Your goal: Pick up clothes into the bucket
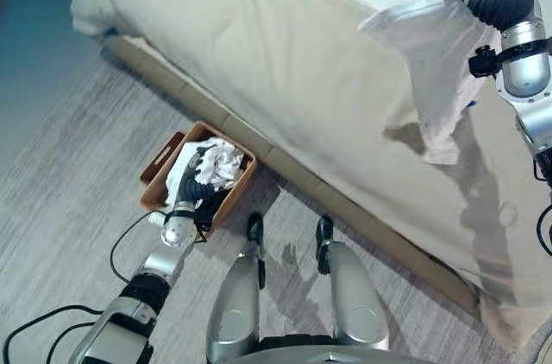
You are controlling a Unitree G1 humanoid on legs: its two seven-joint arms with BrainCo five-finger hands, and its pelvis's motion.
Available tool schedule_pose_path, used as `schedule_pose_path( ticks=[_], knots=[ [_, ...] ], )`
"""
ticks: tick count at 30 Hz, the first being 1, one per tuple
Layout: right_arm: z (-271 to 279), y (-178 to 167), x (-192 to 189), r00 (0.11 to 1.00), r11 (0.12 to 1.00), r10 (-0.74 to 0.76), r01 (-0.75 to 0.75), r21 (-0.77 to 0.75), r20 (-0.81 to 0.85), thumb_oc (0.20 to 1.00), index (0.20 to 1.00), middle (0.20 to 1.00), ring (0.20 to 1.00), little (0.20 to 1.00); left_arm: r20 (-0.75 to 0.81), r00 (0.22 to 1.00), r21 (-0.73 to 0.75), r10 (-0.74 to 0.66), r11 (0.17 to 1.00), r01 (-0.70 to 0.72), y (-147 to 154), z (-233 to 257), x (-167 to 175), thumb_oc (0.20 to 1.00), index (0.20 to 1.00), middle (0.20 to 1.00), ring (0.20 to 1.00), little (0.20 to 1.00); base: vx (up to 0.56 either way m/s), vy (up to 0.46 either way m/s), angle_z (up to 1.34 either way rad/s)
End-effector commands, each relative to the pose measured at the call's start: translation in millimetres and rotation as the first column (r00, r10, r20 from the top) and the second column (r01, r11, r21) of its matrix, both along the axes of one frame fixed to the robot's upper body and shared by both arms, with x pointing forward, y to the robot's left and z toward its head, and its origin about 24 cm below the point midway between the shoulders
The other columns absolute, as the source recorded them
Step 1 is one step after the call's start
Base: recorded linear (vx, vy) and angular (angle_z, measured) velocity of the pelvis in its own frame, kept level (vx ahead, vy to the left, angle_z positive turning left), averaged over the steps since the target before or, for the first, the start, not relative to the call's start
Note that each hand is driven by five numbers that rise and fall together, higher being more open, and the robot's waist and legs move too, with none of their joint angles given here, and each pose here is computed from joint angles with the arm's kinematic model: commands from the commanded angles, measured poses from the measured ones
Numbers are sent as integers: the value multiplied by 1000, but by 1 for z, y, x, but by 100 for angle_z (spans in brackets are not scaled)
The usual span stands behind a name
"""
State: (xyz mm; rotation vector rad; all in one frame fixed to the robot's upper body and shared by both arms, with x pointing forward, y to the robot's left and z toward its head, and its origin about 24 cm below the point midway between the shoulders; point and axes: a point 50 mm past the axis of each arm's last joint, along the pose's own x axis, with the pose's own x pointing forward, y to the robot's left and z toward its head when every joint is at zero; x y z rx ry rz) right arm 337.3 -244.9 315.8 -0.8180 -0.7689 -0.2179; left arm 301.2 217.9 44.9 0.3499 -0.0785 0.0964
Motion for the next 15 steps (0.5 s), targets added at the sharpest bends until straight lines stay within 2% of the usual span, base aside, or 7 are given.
schedule_pose_path(
  ticks=[1,5,6,9,10,11,15],
  knots=[
    [3,3,-8,998,998,57,-57,-1,38,200,200,200,200,200,90,993,34,-71,997,68,-6,16,-1,1000,1000,1000,1000,1000,124,30,-14],
    [-8,15,-7,992,991,129,-129,28,6,200,200,200,200,200,194,967,19,-166,986,166,-22,48,10,1000,1000,1000,1000,1000,130,9,-16],
    [-11,21,-8,987,986,162,-162,31,-6,200,200,200,200,200,242,941,17,-235,971,238,-33,65,14,1000,1000,1000,1000,1000,93,-3,-3],
    [-14,24,-8,984,983,180,-179,37,-17,200,200,200,200,200,259,928,14,-267,962,273,-39,72,16,1000,1000,1000,1000,1000,110,-16,-2],
    [-19,32,-8,976,977,214,-213,34,-49,200,200,200,200,200,296,884,30,-362,928,370,-60,91,20,1000,1000,1000,1000,1000,124,-22,-1],
    [-20,31,-8,976,977,214,-212,35,-50,200,200,200,200,200,295,884,30,-363,928,371,-60,91,20,1000,1000,1000,1000,1000,182,-37,11],
    [-22,45,-9,955,958,285,-283,37,-76,200,200,200,200,200,293,835,-14,-465,872,490,-93,95,23,1000,1000,1000,1000,1000,77,-18,10]
  ],
)
